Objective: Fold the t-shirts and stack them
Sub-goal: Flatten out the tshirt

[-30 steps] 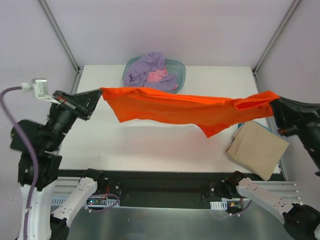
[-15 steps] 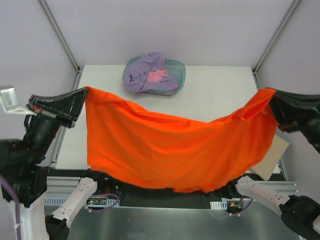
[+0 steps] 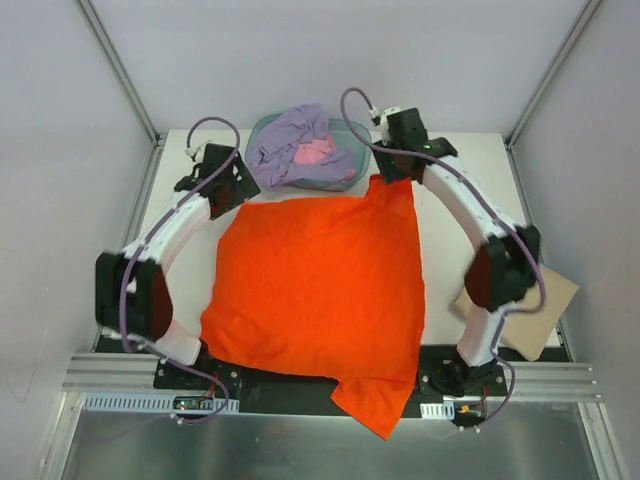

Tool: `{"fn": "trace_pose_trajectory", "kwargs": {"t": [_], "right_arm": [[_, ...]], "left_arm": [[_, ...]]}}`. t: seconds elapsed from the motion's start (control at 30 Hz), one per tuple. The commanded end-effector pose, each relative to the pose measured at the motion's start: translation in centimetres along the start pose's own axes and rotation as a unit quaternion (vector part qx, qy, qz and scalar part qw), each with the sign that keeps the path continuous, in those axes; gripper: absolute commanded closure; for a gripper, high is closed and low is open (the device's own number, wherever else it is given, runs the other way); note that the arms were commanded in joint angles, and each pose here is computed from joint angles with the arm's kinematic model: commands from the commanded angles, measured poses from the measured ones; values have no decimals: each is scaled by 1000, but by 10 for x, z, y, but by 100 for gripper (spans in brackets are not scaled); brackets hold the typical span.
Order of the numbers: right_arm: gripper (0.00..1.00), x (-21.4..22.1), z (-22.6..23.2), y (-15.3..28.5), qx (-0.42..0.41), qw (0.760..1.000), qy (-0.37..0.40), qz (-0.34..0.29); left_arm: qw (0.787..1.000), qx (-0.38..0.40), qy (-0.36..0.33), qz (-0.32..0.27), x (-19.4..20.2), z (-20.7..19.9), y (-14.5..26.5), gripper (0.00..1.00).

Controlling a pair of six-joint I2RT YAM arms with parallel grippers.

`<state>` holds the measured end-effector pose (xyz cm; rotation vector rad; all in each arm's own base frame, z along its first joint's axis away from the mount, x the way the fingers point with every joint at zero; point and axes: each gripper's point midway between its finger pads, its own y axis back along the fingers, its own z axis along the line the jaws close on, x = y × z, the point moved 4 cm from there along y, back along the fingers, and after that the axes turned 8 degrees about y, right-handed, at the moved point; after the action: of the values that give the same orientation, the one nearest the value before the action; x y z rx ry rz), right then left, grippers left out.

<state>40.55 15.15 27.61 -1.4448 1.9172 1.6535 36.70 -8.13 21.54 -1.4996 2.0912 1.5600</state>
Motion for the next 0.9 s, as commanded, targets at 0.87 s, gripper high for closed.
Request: {"fn": "trace_pose_trajectory", "kwargs": {"t": [0.87], "right_arm": [[3,189,93,-14,-77,945,-229,222]], "left_arm": [[981,-19,15,191,110,63,-14,1]]}}
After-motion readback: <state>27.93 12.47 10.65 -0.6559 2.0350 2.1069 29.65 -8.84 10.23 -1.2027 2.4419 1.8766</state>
